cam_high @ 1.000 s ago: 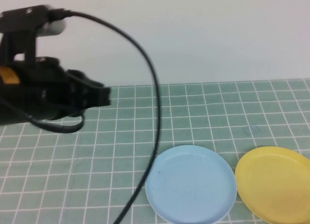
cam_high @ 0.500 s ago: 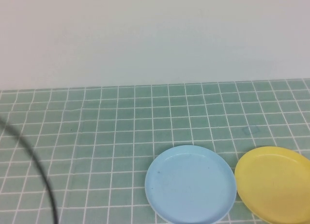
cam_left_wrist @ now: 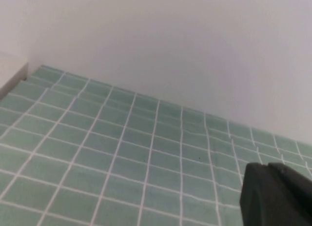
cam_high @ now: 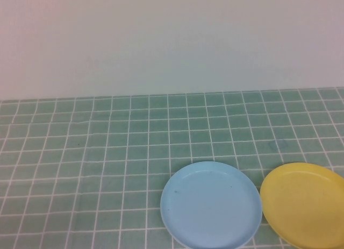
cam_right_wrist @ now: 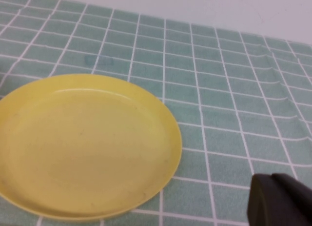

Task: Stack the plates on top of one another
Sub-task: Pick up the yellow plate

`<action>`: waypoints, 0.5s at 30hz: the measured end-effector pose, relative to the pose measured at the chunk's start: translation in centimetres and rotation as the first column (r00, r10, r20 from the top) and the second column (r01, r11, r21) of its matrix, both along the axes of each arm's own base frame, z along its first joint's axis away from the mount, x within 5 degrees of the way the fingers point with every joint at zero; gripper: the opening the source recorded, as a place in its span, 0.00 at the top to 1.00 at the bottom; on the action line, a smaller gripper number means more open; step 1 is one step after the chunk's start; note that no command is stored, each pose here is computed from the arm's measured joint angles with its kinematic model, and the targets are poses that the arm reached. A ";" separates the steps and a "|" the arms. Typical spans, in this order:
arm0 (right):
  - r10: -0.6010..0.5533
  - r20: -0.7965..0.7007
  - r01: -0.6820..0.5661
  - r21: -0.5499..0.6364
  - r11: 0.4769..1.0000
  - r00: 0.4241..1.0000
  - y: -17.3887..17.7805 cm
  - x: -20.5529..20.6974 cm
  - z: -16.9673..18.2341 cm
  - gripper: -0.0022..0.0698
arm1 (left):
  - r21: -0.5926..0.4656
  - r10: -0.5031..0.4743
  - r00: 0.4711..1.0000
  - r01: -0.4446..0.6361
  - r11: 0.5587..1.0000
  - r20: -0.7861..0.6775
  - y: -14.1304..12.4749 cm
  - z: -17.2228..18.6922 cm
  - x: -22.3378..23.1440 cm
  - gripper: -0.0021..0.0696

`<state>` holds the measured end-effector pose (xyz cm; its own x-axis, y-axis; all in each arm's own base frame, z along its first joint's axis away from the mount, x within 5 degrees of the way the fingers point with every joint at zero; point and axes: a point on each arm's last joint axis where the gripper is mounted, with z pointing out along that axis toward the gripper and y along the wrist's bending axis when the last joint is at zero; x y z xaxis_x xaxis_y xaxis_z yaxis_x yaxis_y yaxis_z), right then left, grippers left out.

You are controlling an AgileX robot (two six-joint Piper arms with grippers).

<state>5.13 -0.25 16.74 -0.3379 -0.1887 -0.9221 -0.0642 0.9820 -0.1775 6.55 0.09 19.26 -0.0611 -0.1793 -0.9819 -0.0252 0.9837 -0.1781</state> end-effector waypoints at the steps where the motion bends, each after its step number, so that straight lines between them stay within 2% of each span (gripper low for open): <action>1: 0.000 0.000 0.000 0.000 1.000 1.000 0.0 0.0 0.0 0.97 | 0.006 -0.013 0.997 0.014 1.000 -0.070 -0.1 -0.5 -0.1 0.97; 3: 0.000 0.000 0.000 0.000 1.000 1.000 0.0 0.0 0.0 0.97 | 0.059 -0.026 0.985 0.037 0.998 -0.171 -0.2 -1.3 -0.2 0.97; 7: 0.000 0.000 0.000 0.000 1.000 1.000 0.0 0.0 0.0 0.97 | 0.056 -0.040 0.958 0.059 0.997 -0.284 -0.3 -2.5 -0.6 0.97; 15: 0.000 0.000 0.000 0.000 1.000 1.000 0.0 0.0 0.0 0.97 | 0.075 -0.042 0.975 0.059 0.995 -0.220 -0.3 -2.2 -1.3 0.97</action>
